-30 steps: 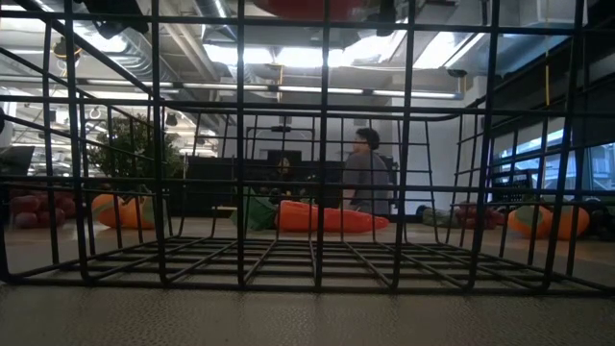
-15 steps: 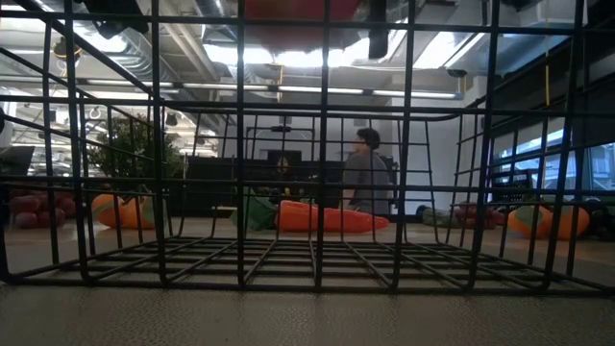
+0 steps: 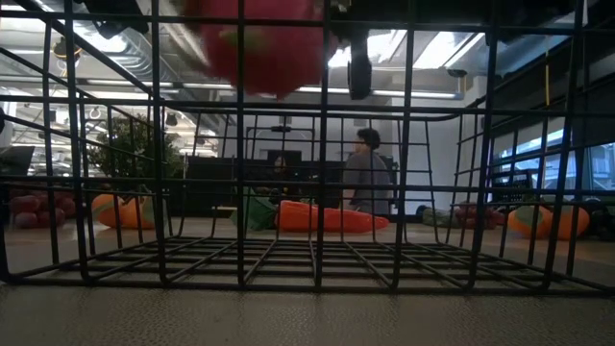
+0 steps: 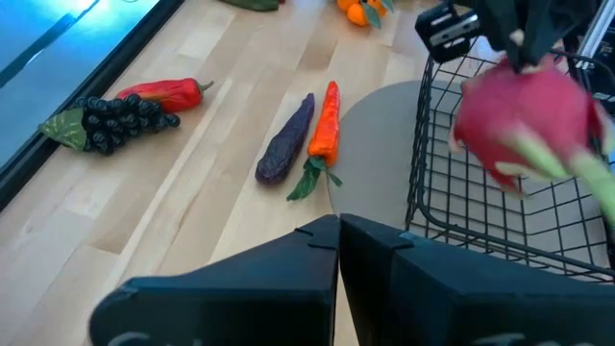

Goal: Build produce basket
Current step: Put the dragon fruit into the black wire basket

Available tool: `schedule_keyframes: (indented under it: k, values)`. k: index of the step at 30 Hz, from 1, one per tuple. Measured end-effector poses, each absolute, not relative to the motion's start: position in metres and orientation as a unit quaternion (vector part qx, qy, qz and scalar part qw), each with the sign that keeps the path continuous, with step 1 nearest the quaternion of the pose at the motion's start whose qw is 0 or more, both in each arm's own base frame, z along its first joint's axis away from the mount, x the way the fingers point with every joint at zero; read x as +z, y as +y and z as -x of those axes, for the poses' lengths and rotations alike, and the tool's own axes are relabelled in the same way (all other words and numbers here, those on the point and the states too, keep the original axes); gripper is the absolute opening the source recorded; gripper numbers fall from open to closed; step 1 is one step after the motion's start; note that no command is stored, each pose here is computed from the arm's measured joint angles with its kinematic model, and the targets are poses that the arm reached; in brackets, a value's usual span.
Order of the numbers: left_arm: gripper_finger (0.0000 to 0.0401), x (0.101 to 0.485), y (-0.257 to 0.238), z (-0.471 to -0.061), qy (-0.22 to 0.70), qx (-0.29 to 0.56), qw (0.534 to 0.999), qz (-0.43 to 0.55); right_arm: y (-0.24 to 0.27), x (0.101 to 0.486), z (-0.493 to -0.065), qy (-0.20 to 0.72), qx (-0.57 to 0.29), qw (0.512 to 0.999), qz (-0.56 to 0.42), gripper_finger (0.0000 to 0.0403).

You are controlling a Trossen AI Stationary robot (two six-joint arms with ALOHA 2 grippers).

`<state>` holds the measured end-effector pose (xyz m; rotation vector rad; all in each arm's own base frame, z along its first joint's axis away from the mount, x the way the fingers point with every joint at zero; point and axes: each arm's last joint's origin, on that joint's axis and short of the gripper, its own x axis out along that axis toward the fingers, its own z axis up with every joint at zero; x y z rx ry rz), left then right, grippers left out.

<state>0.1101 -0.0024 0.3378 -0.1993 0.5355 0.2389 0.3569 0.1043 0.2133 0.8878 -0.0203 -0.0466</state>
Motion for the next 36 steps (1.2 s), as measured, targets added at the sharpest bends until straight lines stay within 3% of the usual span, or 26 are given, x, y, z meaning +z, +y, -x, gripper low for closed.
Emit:
schedule_keyframes:
  k: [27,36]
  values:
    - [0.0,0.338,-0.002,-0.11,0.263,0.12,0.952,0.097,0.108,0.191,-0.359,0.068,-0.016,0.91,-0.409,0.0001]
    - [0.0,0.338,-0.002,-0.11,0.263,0.12,0.952,0.098,0.107,0.192,-0.359,0.065,-0.016,0.91,-0.409,0.0067]
